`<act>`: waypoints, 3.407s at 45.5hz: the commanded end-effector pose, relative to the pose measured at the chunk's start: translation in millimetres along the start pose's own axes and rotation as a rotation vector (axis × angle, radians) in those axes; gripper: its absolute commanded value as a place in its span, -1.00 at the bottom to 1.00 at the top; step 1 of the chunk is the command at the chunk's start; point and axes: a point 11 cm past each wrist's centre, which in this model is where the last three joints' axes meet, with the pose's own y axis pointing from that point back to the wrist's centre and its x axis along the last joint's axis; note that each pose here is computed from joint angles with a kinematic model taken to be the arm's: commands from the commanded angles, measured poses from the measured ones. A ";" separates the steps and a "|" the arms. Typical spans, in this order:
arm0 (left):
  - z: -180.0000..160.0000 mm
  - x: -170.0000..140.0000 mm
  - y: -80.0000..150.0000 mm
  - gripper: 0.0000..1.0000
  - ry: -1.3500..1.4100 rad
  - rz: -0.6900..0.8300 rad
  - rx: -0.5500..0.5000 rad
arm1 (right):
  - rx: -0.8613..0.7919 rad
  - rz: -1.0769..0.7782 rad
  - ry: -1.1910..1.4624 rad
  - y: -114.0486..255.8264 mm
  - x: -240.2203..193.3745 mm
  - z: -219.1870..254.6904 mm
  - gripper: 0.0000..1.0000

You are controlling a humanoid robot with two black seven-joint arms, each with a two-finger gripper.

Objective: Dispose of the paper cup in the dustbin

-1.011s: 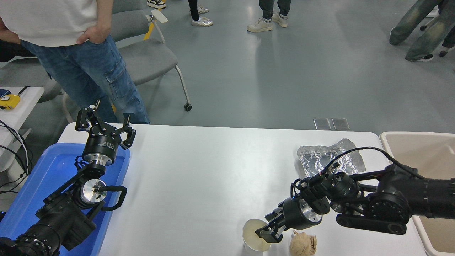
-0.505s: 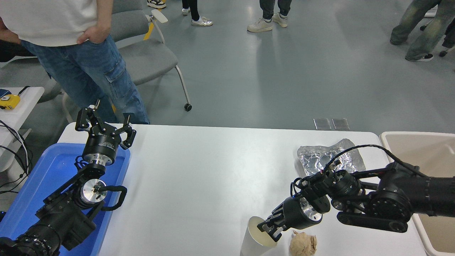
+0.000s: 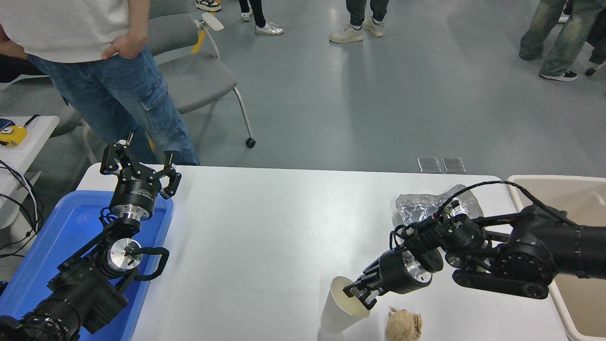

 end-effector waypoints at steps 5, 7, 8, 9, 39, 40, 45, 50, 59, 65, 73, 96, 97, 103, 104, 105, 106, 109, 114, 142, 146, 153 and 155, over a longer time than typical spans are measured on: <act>-0.2 0.6 0.6 1.00 0.000 0.001 0.000 | -0.037 0.120 -0.012 82.9 48.0 6.3 -1.00; -0.3 0.6 0.6 1.00 0.000 0.001 0.001 | -0.043 0.131 -0.021 95.6 55.0 6.0 -1.00; 0.5 1.1 0.5 1.00 -0.003 0.003 -0.001 | -0.044 0.154 -0.031 106.8 63.7 3.9 -1.00; 0.5 1.0 0.5 1.00 -0.002 0.002 -0.001 | -0.046 0.164 -0.036 112.2 67.1 3.1 -1.00; 0.5 1.1 0.5 1.00 -0.003 0.003 -0.001 | -0.145 0.277 -0.032 203.2 118.2 -1.9 -1.00; 0.5 1.1 0.5 1.00 -0.003 0.003 -0.001 | -0.144 0.274 -0.033 202.1 117.4 -1.8 -1.00; 0.5 1.1 0.5 1.00 -0.003 0.003 -0.001 | -0.150 0.278 -0.036 202.6 116.5 0.6 -1.00; 0.5 1.1 0.5 1.00 -0.003 0.003 -0.001 | -0.162 0.286 -0.045 204.9 115.2 4.5 -1.00; 0.5 1.1 0.5 1.00 -0.003 0.003 -0.001 | -0.226 0.318 -0.126 221.5 95.7 30.8 -1.00; 0.8 0.6 0.0 1.00 -0.002 0.002 -0.002 | -0.298 0.369 -0.183 239.8 81.0 55.6 -1.00; 0.5 1.6 0.7 1.00 -0.003 0.004 -0.001 | -0.382 0.467 -0.299 263.9 54.6 89.1 -1.00; 0.5 1.0 0.5 1.00 -0.002 0.002 -0.001 | -0.577 0.847 -0.675 340.7 -27.7 146.9 -1.00; 0.5 1.1 0.5 1.00 -0.003 0.003 -0.001 | -0.591 0.858 -0.692 343.4 -32.3 150.5 -1.00; 0.5 1.1 0.5 1.00 -0.003 0.003 -0.001 | -0.648 0.923 -0.805 356.7 -59.6 167.0 -1.00; 0.5 1.0 0.5 1.00 -0.002 0.002 -0.001 | -0.657 0.937 -0.826 358.3 -65.7 169.4 -1.00; 0.5 1.1 0.5 1.00 -0.003 0.003 -0.001 | -0.662 0.950 -0.841 359.3 -69.5 171.2 -1.00; 0.5 1.0 0.5 1.00 -0.002 0.002 -0.001 | -0.665 0.962 -0.853 359.9 -72.9 172.9 -1.00; 0.5 1.0 0.5 1.00 -0.002 0.002 -0.001 | -0.678 0.990 -0.895 362.7 -85.4 178.1 -1.00; 0.5 1.6 0.7 1.00 -0.003 0.004 -0.001 | -0.701 1.029 -0.985 361.6 -108.4 188.5 -1.00; 0.5 1.6 0.7 1.00 -0.003 0.004 -0.001 | -0.918 1.330 -1.426 333.5 -251.3 230.7 -1.00; 0.5 1.6 0.7 1.00 -0.003 0.004 -0.001 | -0.953 1.367 -1.460 317.7 -267.5 234.9 -1.00; 1.2 2.0 0.6 1.00 -0.005 0.004 -0.001 | -1.013 1.369 -1.483 284.1 -284.1 237.0 -1.00; 1.2 2.0 0.6 1.00 -0.005 0.004 -0.001 | -1.032 1.364 -1.493 275.2 -289.7 235.5 -1.00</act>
